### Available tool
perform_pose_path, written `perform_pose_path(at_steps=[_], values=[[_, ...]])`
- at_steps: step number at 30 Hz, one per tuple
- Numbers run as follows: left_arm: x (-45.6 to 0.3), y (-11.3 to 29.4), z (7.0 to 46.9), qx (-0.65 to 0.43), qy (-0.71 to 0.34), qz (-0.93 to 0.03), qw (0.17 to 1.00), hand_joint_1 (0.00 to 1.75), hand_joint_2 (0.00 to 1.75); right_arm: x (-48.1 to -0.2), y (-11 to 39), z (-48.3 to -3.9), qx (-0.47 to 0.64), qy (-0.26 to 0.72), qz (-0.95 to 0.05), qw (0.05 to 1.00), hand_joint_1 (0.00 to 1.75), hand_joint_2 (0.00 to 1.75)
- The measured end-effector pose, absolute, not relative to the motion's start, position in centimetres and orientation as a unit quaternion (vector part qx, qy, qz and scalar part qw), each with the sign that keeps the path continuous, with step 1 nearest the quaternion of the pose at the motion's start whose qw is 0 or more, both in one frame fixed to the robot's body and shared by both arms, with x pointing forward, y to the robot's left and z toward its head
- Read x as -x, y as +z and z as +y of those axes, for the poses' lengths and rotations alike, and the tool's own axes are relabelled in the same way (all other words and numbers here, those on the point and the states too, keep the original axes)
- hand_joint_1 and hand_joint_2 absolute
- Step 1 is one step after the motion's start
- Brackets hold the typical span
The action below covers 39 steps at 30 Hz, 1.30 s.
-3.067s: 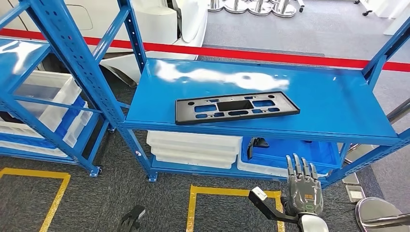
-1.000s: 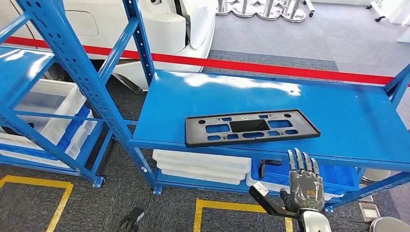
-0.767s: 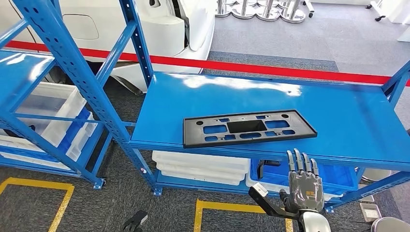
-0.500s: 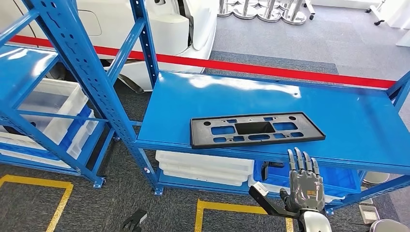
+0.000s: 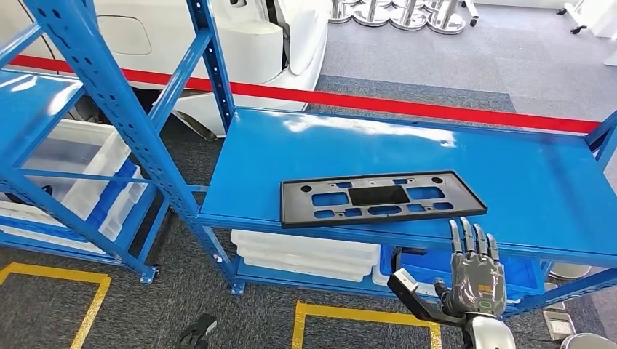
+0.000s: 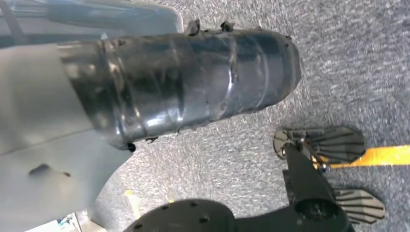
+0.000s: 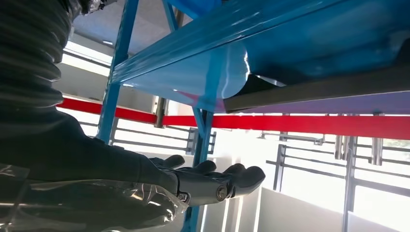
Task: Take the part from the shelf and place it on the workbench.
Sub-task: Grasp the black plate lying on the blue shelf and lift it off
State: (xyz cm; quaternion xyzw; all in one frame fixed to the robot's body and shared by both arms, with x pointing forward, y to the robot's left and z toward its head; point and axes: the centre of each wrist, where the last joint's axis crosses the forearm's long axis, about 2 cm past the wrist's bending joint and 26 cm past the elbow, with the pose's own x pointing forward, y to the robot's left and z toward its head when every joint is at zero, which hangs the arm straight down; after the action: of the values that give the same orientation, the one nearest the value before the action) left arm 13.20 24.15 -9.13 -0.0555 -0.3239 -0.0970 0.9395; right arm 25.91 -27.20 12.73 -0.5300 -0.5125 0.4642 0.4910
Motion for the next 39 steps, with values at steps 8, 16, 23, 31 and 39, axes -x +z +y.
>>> perform_pose_path(at_steps=[8, 16, 23, 31, 39], values=[[-12.7, -9.4, 25.3, 0.046, -0.097, -0.318, 0.942, 0.00, 0.00, -25.8, 12.7, -27.4, 0.528, 0.462, -0.511, 0.497, 0.00, 1.75], [-12.9, -9.3, 25.2, 0.047, -0.097, -0.320, 0.941, 0.00, 0.00, -26.0, 13.2, -28.0, 0.533, 0.454, -0.511, 0.499, 0.00, 1.75], [-12.8, -9.3, 24.5, 0.052, -0.095, -0.320, 0.941, 0.00, 0.00, -25.8, 13.0, -28.3, 0.530, 0.453, -0.508, 0.506, 0.00, 1.75], [-12.9, -9.3, 24.5, 0.052, -0.095, -0.321, 0.941, 0.00, 0.00, -25.9, 13.1, -28.6, 0.529, 0.448, -0.508, 0.512, 0.00, 1.75], [-12.6, -9.5, 25.9, 0.039, -0.097, -0.316, 0.943, 0.00, 0.00, -25.7, 12.8, -28.6, 0.525, 0.451, -0.506, 0.515, 0.00, 1.75]])
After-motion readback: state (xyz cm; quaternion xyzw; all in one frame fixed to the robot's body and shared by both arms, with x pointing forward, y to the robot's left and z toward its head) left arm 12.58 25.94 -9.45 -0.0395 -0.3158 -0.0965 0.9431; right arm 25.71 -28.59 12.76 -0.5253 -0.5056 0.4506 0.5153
